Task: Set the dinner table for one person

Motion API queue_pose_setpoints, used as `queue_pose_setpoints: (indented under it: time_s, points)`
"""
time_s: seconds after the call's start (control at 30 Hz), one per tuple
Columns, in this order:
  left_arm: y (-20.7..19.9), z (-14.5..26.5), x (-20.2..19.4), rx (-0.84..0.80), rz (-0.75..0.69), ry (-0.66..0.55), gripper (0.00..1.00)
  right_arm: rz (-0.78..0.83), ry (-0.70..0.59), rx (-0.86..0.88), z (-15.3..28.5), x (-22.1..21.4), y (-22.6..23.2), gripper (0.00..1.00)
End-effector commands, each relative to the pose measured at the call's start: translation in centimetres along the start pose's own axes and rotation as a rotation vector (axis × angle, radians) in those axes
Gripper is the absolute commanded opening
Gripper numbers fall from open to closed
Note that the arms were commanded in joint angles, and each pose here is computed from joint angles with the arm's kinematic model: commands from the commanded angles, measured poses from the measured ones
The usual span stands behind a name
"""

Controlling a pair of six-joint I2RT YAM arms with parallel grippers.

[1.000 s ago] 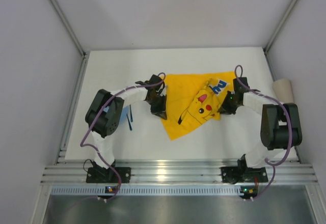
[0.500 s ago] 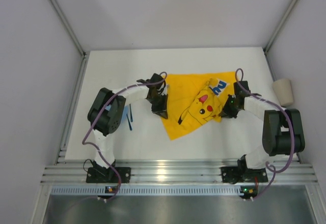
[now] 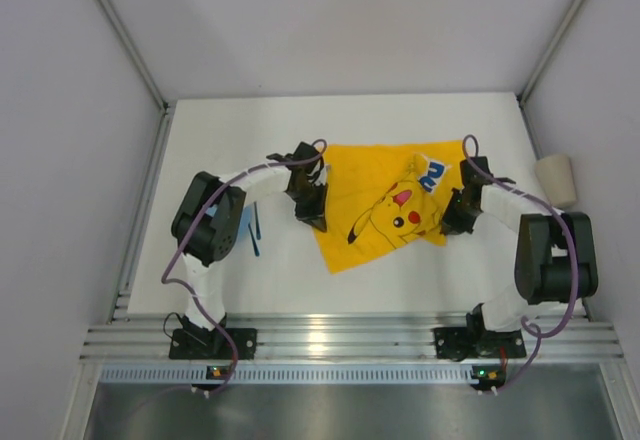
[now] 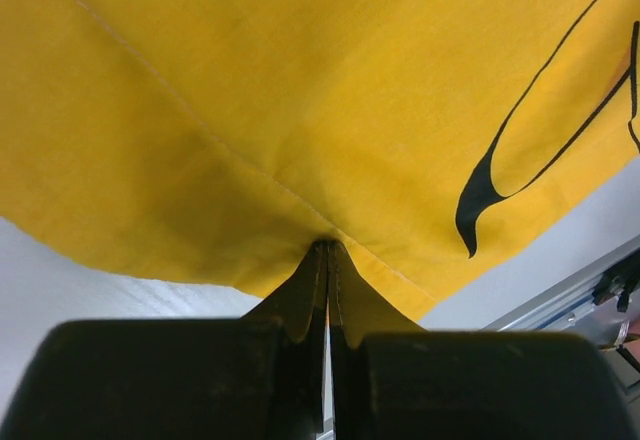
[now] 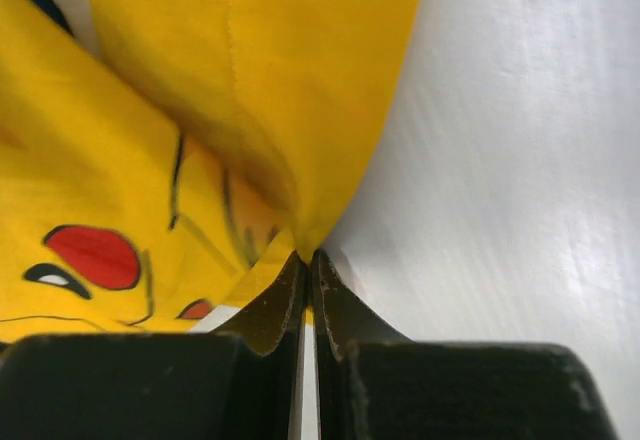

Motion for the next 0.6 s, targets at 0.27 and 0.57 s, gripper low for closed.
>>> queue_pose_setpoints:
  time_s: [0.27, 0.57]
  points:
    - [6.3, 2.6, 3.9, 0.229, 0.003, -0.11, 0.0, -0.046, 0.044, -0.333, 4.8, 1.1, -8.7, 0.0]
    - [9.7, 5.1, 6.9, 0.265, 0.083, -0.166, 0.0, -0.097, 0.039, -0.378, 5.5, 3.1, -10.1, 0.0]
Point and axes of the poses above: each gripper's point midway between its finger pads, its own z axis back along the fingers, its own y axis along the line the jaws close on, x = y × z, the point moved 4 cm from there along z, back along the fingers, and after that the axes turned 15 degrees about z, right-handed, at the moved point
